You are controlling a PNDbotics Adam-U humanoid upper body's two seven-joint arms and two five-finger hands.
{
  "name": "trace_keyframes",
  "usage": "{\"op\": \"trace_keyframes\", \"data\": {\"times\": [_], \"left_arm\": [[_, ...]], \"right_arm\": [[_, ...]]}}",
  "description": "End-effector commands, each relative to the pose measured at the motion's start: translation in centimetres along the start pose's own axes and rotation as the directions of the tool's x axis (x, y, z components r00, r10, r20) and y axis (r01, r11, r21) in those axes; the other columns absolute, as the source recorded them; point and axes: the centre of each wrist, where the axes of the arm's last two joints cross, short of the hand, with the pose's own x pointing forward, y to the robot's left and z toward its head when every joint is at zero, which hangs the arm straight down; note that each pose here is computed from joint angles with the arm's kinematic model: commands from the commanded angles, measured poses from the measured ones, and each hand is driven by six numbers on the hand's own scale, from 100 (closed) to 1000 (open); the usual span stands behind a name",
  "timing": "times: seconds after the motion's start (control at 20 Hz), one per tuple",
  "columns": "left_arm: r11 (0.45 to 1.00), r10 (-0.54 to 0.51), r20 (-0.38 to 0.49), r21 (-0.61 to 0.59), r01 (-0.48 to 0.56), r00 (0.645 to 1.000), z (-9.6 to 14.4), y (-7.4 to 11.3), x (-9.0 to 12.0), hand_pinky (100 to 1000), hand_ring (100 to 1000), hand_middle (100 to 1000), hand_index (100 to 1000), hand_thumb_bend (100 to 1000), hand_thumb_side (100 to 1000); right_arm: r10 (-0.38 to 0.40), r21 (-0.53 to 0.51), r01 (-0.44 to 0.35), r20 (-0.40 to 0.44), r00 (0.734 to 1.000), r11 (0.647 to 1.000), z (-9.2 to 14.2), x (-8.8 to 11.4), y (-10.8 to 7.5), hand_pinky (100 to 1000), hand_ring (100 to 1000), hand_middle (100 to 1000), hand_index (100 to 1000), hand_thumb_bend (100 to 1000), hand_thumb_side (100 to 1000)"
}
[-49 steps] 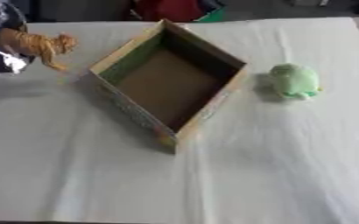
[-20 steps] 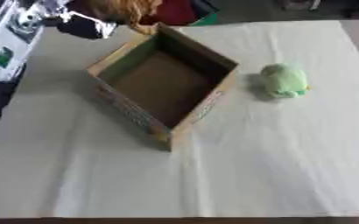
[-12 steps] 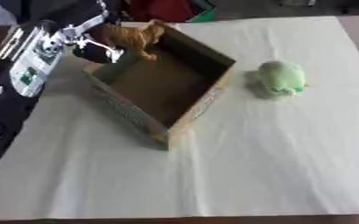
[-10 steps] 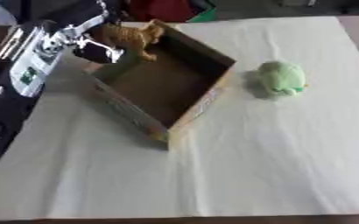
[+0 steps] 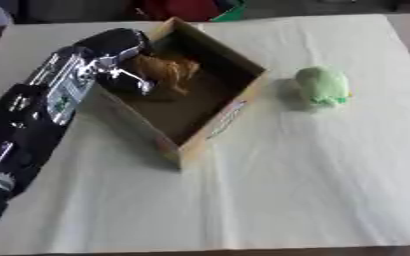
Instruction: Pick up objects on the table and place them in the box.
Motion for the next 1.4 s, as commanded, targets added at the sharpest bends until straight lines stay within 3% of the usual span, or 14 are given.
{"op": "trace_keyframes", "data": {"times": [0.05,0.15,0.25,0.3,0.5,0.55,0.75,1.0,1.3,1.35,1.4], "left_arm": [[1.000,-0.028,0.009,0.007,0.028,1.000,-0.3,1.4,-0.2,466,594,551,654,100,467],[0.998,-0.057,0.029,-0.036,0.058,0.998,-0.5,1.2,0.0,513,672,643,761,114,611],[0.993,-0.095,0.048,-0.070,0.098,0.994,-0.6,1.3,0.2,540,727,714,820,198,683],[0.991,-0.109,0.057,-0.074,0.113,0.992,-0.6,1.6,0.3,561,769,762,871,288,761],[0.986,-0.141,0.075,-0.079,0.147,0.987,-0.3,2.6,0.5,600,821,812,916,469,913],[0.985,-0.144,0.079,-0.084,0.151,0.986,-0.2,2.9,0.6,602,824,813,917,487,921],[0.982,-0.150,0.103,-0.102,0.161,0.983,0.2,4.3,1.1,643,864,853,969,756,993],[0.985,-0.133,0.080,-0.098,0.141,0.988,0.9,5.9,1.1,683,910,888,1000,1000,1000],[0.995,-0.103,0.049,-0.002,0.104,0.993,1.9,7.6,1.3,697,923,899,1000,1000,1000],[0.994,-0.109,0.045,0.019,0.108,0.993,2.1,8.0,1.4,695,921,897,1000,983,1000],[0.993,-0.112,0.043,0.035,0.110,0.993,2.3,8.3,1.5,694,918,894,1000,896,1000]], "right_arm": [[0.033,-0.007,-0.033,0.010,0.999,0.999,-0.8,-0.2,-0.6,805,1000,742,824,100,1000],[0.039,0.009,-0.039,0.002,0.999,0.999,-0.8,-0.5,-0.2,806,1000,745,824,100,1000],[0.054,0.037,-0.054,-0.005,0.999,0.998,-0.7,-0.8,0.2,807,1000,748,825,100,1000],[0.061,0.050,-0.061,-0.009,0.998,0.997,-0.6,-1.1,0.4,807,1000,749,825,100,1000],[0.082,0.076,-0.079,-0.024,0.996,0.994,-0.1,-1.9,0.7,807,1000,748,824,100,1000],[0.085,0.079,-0.083,-0.028,0.996,0.993,0.0,-2.0,0.7,807,1000,748,824,100,1000],[0.093,0.079,-0.089,-0.047,0.995,0.993,0.5,-2.6,0.7,807,1000,749,824,100,1000],[0.109,0.119,-0.103,-0.051,0.993,0.988,0.8,-3.1,1.2,811,1000,759,831,100,1000],[0.143,0.200,-0.135,-0.026,0.989,0.971,1.2,-3.8,1.8,821,1000,794,857,100,1000],[0.154,0.229,-0.146,-0.016,0.988,0.963,1.3,-3.9,2.1,825,1000,805,866,100,1000],[0.163,0.252,-0.157,-0.006,0.987,0.955,1.4,-4.0,2.2,830,1000,819,877,100,1000]]}}
